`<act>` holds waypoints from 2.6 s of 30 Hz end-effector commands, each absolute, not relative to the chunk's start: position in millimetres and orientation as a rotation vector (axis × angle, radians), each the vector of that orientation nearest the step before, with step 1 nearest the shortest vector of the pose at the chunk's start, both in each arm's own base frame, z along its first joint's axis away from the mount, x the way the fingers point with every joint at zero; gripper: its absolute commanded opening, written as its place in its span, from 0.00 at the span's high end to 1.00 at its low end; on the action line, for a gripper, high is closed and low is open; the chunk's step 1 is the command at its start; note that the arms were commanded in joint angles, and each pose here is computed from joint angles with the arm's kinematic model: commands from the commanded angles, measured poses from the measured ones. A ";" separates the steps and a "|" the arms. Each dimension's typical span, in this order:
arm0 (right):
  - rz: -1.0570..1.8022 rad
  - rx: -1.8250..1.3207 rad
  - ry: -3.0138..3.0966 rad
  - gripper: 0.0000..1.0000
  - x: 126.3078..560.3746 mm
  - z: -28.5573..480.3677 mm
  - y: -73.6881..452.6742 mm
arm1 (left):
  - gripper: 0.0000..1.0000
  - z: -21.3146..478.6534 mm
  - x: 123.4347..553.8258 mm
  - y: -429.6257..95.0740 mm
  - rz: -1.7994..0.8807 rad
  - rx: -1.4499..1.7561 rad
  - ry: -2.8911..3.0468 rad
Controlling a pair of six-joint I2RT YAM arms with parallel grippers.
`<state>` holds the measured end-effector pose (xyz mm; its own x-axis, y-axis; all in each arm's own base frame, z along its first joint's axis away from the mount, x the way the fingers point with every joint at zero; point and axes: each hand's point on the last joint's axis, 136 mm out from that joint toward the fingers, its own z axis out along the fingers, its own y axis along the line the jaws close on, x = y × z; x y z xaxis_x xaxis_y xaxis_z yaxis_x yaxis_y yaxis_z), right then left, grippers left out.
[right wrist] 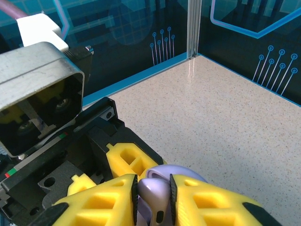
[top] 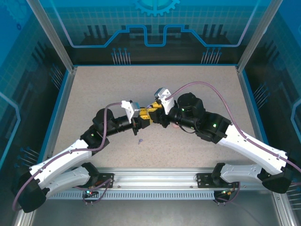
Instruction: Insert the wireless bluetooth earbuds into the charging case
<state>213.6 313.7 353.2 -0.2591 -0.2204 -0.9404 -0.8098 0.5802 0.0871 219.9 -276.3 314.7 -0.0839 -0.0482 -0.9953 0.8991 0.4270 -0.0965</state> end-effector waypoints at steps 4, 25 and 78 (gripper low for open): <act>0.734 -0.855 1.769 0.61 210.1 361.0 317.6 | 0.95 325.2 219.6 -276.2 -0.949 0.797 1.403; 0.605 -0.326 2.056 0.26 233.2 291.0 197.2 | 0.95 336.0 208.9 -245.5 -0.828 0.749 1.392; 0.152 -1.076 2.615 0.34 216.3 12.6 351.6 | 0.95 383.5 184.5 -228.1 -0.856 0.729 1.312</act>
